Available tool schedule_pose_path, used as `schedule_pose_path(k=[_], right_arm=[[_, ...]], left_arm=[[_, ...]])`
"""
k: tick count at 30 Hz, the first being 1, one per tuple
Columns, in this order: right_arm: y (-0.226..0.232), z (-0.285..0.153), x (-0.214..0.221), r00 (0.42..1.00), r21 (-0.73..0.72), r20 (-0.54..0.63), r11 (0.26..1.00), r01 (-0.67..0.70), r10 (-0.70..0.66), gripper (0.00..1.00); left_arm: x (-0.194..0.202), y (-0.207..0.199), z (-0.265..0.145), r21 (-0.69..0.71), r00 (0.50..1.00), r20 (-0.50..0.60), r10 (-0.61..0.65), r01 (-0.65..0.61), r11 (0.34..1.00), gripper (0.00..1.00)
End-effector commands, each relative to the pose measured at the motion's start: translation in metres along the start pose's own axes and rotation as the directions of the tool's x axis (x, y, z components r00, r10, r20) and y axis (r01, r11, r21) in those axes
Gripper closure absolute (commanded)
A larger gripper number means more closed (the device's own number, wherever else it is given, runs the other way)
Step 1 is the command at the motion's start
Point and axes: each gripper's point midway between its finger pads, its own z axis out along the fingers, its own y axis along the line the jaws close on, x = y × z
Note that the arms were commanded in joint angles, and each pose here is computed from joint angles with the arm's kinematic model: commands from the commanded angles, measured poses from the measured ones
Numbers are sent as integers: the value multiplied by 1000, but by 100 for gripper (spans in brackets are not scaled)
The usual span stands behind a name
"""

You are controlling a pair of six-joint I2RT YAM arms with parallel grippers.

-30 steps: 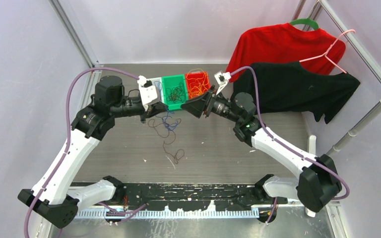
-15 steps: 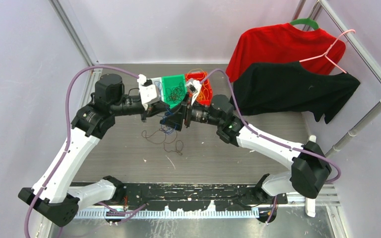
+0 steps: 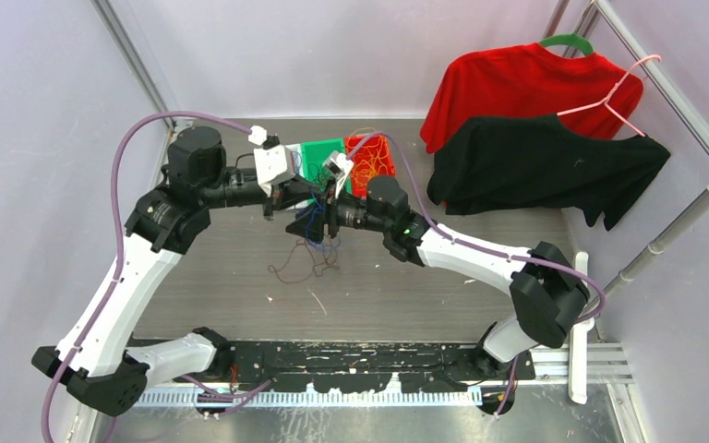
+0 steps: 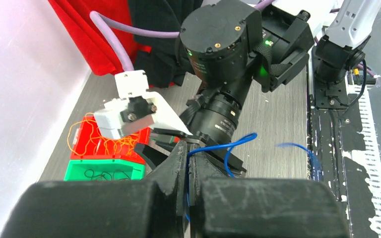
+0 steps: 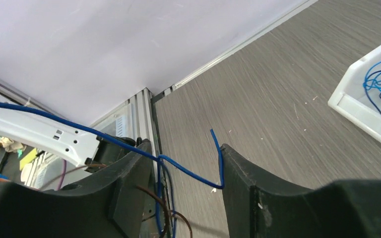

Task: Untangle the cables
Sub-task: Untie the cable.

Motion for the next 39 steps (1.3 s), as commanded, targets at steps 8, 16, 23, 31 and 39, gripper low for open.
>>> schedule_pose_path(k=[8,16,23,31,39], right_arm=[[-28,-8,25,996,132,9,988,83,-85,45],[-89,-42,55,997,345,13,936,64,-73,45],[-88,-74,18,986,414,80,905,99,-145,37],[-57,-97,-24,969,395,120,906,152,-215,32],[-29,-104,-52,957,354,137,915,196,-258,31]], left_arm=[[-74,19,-8,-54,980,144,141,-134,989,100],[-105,23,-24,-111,956,167,240,-223,968,100],[-68,17,-23,-107,967,95,235,-225,968,100],[-32,19,-19,-113,968,10,249,-247,963,100],[-27,20,-19,-110,963,-9,269,-268,957,100]])
